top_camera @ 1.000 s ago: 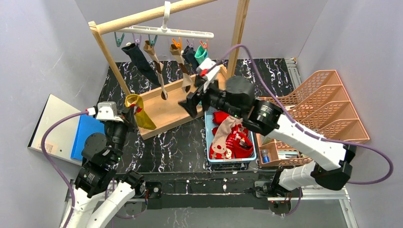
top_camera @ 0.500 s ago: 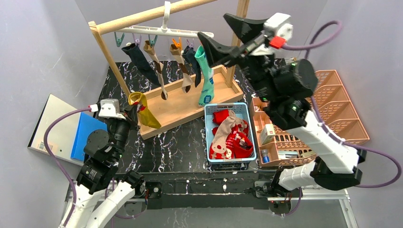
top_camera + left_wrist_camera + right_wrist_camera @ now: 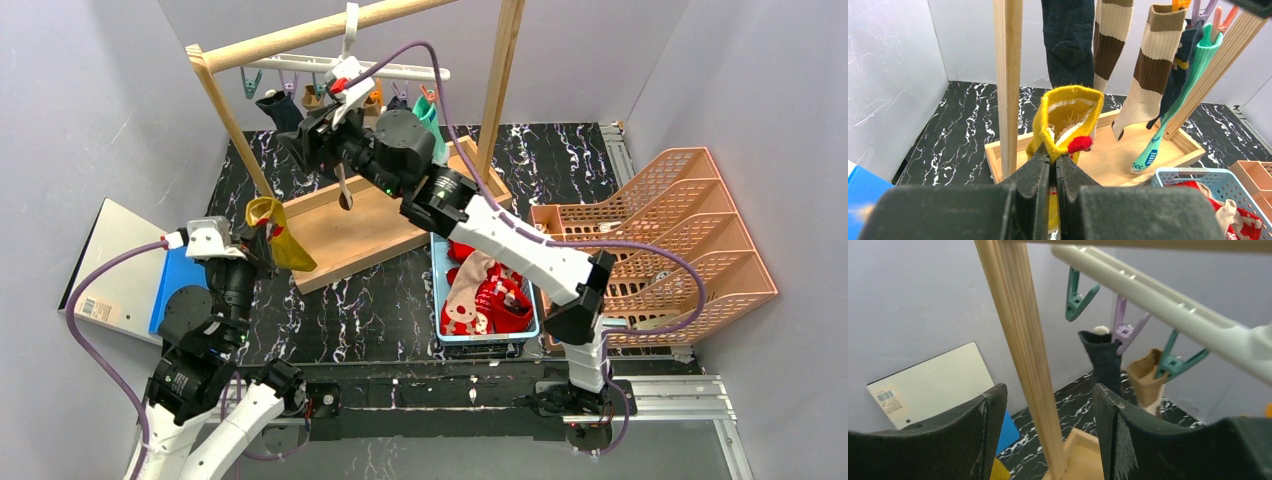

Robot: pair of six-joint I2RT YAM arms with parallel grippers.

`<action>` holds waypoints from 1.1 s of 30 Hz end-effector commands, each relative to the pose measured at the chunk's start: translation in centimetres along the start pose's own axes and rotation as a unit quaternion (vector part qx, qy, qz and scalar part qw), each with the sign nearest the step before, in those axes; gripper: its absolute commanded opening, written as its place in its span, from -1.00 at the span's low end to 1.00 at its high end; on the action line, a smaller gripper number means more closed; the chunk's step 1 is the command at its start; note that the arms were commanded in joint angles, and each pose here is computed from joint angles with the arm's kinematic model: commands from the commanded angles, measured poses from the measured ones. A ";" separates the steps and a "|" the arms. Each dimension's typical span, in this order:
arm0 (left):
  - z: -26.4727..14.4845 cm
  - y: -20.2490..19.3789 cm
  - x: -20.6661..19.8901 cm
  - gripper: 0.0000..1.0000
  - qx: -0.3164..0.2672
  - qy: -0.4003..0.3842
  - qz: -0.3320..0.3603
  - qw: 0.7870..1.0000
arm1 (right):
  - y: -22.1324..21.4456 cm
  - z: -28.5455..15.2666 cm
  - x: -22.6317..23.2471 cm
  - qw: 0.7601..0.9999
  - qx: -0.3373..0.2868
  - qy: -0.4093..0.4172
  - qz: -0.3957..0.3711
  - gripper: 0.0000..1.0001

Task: Clip the socks to the hanger
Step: Move the hanger to the clothesline.

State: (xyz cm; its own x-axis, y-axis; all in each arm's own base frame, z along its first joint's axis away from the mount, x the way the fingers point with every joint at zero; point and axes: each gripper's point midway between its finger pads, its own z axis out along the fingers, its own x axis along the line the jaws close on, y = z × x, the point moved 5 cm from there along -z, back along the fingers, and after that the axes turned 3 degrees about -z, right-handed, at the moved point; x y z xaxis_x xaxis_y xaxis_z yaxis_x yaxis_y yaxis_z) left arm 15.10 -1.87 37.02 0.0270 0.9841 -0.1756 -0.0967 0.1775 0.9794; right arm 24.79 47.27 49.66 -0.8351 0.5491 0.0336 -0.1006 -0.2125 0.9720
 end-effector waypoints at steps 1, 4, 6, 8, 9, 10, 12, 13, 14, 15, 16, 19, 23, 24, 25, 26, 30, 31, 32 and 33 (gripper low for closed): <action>-0.2 0.5 0.2 -1.00 -0.001 0.008 0.002 1.000 | 5.4 0.3 1.1 0.993 -0.093 0.024 0.076 0.41; -0.2 0.4 0.2 -1.00 -0.001 0.009 -0.003 1.000 | 4.7 1.5 1.1 0.986 -0.128 0.014 0.105 0.44; -0.2 0.3 0.3 -1.00 -0.002 0.010 -0.008 1.000 | 4.3 2.1 1.0 0.980 -0.154 0.009 0.123 0.46; -0.4 0.3 0.4 -1.00 -0.006 0.011 -0.014 1.000 | 4.0 2.8 0.8 0.975 -0.173 0.001 0.137 0.46; -0.5 0.3 0.5 -1.00 -0.007 0.012 -0.015 1.000 | 3.7 3.4 0.8 0.973 -0.182 -0.001 0.143 0.46; -0.6 0.3 0.5 -1.00 -0.009 0.013 -0.018 1.000 | 3.7 3.9 0.9 0.971 -0.190 0.002 0.148 0.46; -0.8 0.4 0.6 -1.00 -0.012 0.014 -0.020 1.000 | 3.4 4.9 0.6 0.968 -0.196 0.003 0.160 0.48; -0.9 0.4 0.7 -1.00 -0.013 0.014 -0.021 1.000 | 3.2 5.4 0.6 0.967 -0.195 0.004 0.166 0.50; -0.9 0.4 0.7 -1.00 -0.014 0.015 -0.022 1.000 | 2.9 5.7 0.5 0.966 -0.195 0.006 0.170 0.51; -1.0 0.5 0.8 -1.00 -0.015 0.014 -0.022 1.000 | 2.6 5.9 0.5 0.966 -0.194 0.006 0.173 0.52; -1.1 0.5 0.8 -1.00 -0.016 0.015 -0.022 1.000 | 2.3 6.0 0.3 0.965 -0.195 0.005 0.174 0.53; -1.1 0.4 0.8 -1.00 -0.015 0.013 -0.021 1.000 | 1.4 6.4 -0.3 0.964 -0.193 0.002 0.183 0.53; -0.9 0.1 0.6 -1.00 -0.009 0.010 -0.020 1.000 | 0.1 7.2 -2.1 0.963 -0.188 -0.015 0.194 0.51; -0.9 0.0 0.6 -1.00 -0.009 0.009 -0.020 1.000 | -0.1 7.3 -2.8 0.962 -0.187 -0.023 0.196 0.51; -0.9 0.0 0.6 -1.00 -0.008 0.009 -0.021 1.000 | -0.3 7.4 -3.8 0.962 -0.186 -0.033 0.197 0.51; -0.9 -0.1 0.6 -1.00 -0.008 0.009 -0.020 1.000 | -0.5 7.3 -4.6 0.962 -0.184 -0.043 0.197 0.51; -0.8 -0.4 0.6 -1.00 -0.005 0.010 -0.019 1.000 | -0.4 6.8 -7.7 0.960 -0.185 -0.078 0.194 0.51; -0.8 -0.5 0.6 -1.00 -0.004 0.010 -0.019 1.000 | -0.1 6.5 -8.1 0.960 -0.187 -0.081 0.194 0.52; -0.8 -0.6 0.6 -1.00 -0.003 0.010 -0.019 1.000 | 0.1 6.3 -8.4 0.959 -0.188 -0.083 0.193 0.52; -0.7 -0.7 0.6 -1.00 -0.003 0.010 -0.019 1.000 | 0.2 6.1 -8.8 0.959 -0.188 -0.087 0.191 0.52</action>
State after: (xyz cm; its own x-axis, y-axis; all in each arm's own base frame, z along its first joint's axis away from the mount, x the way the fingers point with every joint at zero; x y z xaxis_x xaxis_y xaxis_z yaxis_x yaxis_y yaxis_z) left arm 14.24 -1.26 36.75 0.0146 0.9788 -0.2042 -0.1109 0.2046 0.9726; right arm 35.23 51.16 46.57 -0.7663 0.4914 0.4138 0.0436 -0.6029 0.7967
